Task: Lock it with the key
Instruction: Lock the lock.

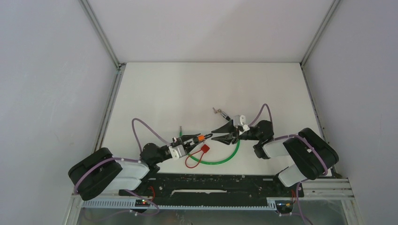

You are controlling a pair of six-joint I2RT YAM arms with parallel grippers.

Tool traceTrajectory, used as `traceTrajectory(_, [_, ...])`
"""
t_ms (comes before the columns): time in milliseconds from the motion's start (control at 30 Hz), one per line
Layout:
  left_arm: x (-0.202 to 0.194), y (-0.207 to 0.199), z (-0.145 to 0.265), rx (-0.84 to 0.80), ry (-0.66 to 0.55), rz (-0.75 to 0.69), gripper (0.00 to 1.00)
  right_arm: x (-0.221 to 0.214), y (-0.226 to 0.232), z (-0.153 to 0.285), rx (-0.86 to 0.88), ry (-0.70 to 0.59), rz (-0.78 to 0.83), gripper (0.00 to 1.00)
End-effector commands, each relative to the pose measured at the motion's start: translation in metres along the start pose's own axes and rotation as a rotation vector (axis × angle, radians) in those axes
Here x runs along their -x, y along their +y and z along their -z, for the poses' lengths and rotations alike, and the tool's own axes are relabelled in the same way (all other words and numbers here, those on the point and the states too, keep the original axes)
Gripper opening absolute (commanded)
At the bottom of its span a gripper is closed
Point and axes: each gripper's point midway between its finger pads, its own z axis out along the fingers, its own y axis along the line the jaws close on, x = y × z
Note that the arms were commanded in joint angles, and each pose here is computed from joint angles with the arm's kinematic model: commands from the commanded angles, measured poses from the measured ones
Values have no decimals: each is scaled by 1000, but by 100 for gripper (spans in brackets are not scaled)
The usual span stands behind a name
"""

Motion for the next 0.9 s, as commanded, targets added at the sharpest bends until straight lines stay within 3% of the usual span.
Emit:
traceTrajectory(0, [35, 9, -3, 19, -134, -96, 0, 19, -2, -4, 27, -45, 78, 34])
traceTrajectory(300, [34, 4, -4, -12, -138, -93, 0, 21, -1, -5, 32, -50, 83, 32])
traceTrajectory(600, [34, -2, -6, -43, -144, -84, 0, 22, 0, -4, 40, -50, 91, 0])
traceTrajectory(867, [31, 5, -5, -8, -124, -94, 0, 24, 3, -2, 65, -48, 85, 0])
